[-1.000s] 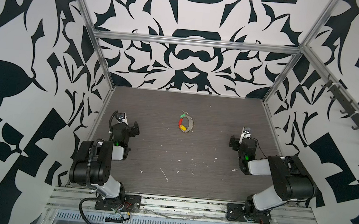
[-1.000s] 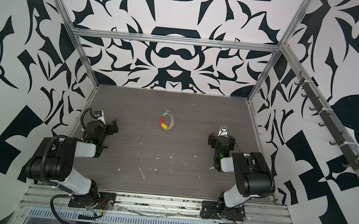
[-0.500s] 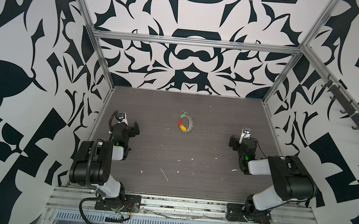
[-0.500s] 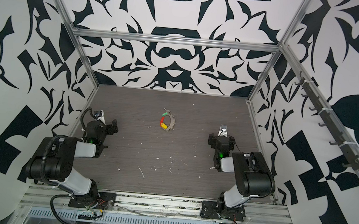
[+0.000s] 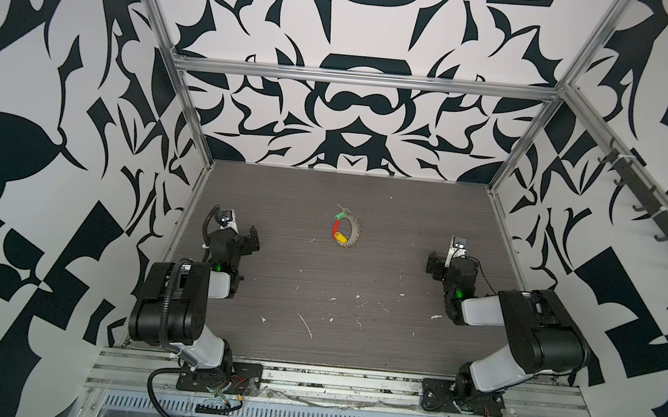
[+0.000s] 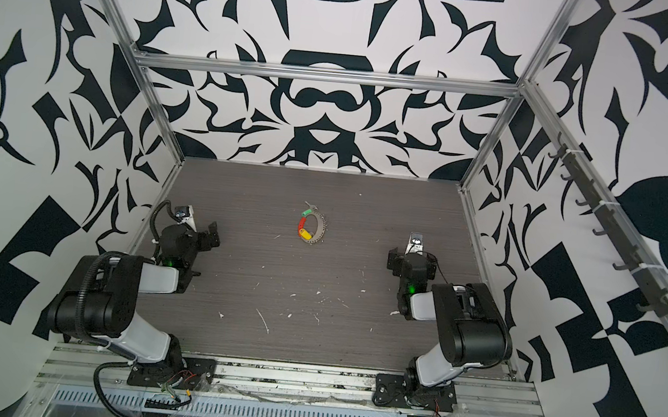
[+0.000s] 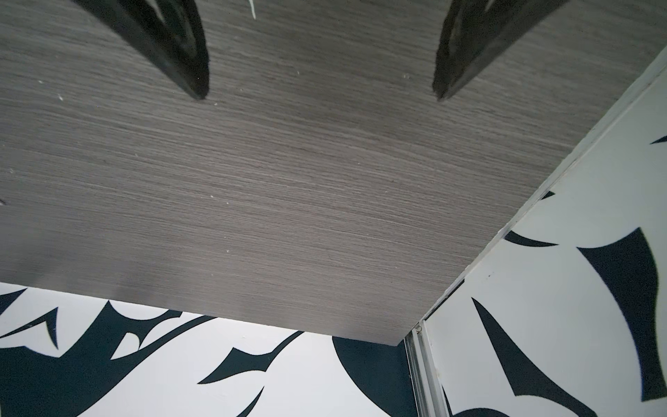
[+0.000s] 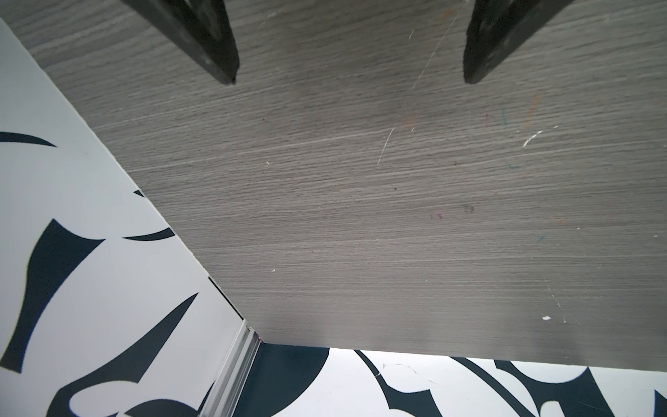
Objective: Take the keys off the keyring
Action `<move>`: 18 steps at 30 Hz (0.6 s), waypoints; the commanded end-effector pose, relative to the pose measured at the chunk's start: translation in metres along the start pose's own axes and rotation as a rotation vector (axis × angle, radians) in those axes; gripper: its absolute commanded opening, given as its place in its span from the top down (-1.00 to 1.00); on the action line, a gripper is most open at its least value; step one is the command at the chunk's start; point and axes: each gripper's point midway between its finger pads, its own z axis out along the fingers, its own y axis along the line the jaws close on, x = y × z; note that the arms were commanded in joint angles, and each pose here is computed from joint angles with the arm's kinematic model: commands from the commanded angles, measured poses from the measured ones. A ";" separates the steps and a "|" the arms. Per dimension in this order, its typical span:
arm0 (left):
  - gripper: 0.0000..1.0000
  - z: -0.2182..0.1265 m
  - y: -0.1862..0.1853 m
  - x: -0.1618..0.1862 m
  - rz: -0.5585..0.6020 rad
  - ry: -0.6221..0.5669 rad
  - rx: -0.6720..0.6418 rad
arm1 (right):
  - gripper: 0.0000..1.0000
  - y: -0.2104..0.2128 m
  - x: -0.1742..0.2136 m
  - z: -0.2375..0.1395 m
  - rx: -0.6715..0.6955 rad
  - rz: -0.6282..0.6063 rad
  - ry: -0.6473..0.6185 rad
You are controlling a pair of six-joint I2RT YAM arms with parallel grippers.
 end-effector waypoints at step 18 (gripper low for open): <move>-0.99 -0.013 0.019 -0.022 -0.052 -0.024 -0.107 | -1.00 0.008 -0.041 -0.010 -0.062 0.001 0.015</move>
